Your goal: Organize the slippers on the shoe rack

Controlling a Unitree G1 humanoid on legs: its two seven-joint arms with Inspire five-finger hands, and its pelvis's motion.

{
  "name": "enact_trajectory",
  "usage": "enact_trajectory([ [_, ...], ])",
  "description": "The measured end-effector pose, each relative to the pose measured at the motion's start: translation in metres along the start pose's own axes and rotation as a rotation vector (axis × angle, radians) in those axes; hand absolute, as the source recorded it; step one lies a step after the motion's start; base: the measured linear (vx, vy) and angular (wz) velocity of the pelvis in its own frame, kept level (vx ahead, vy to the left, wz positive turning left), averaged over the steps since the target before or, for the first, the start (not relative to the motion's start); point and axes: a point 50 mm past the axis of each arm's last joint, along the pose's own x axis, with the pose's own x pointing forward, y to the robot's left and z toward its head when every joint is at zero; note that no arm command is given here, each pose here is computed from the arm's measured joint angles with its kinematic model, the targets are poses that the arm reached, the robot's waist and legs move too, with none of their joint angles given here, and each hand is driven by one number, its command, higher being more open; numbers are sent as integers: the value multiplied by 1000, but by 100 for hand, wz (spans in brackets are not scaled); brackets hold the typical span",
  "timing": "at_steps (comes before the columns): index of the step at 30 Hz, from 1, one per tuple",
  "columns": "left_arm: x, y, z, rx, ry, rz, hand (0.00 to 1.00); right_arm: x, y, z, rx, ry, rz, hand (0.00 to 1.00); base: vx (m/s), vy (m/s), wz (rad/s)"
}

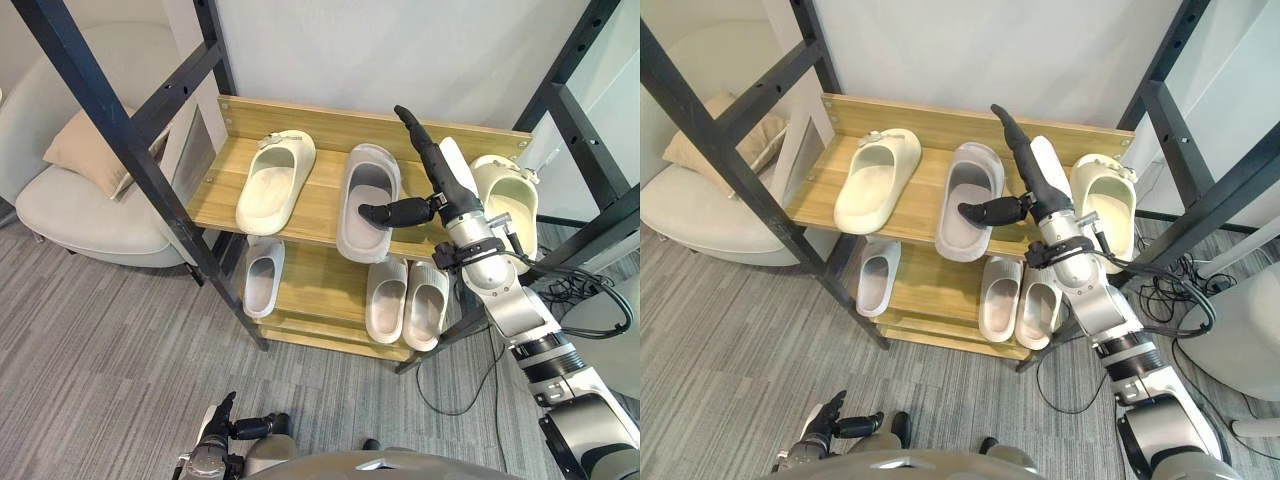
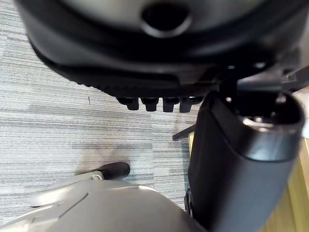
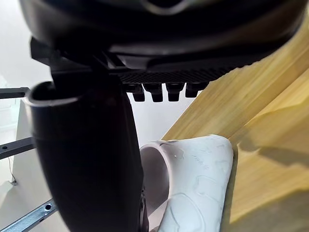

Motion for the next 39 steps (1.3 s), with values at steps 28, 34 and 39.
enact_trajectory([
  [28, 0, 0, 2, -16, -7, 1, 100, 2, -10, 35, 110, -134, -42, 0, -14, 4, -2],
  [34, 0, 0, 0, 12, 6, -1, 100, -12, -43, 81, 174, -358, -234, 0, -25, 7, -7],
  [39, -1, -4, -3, 18, 20, -11, 100, -34, -43, 110, 240, -526, -275, 0, -28, -1, -4],
])
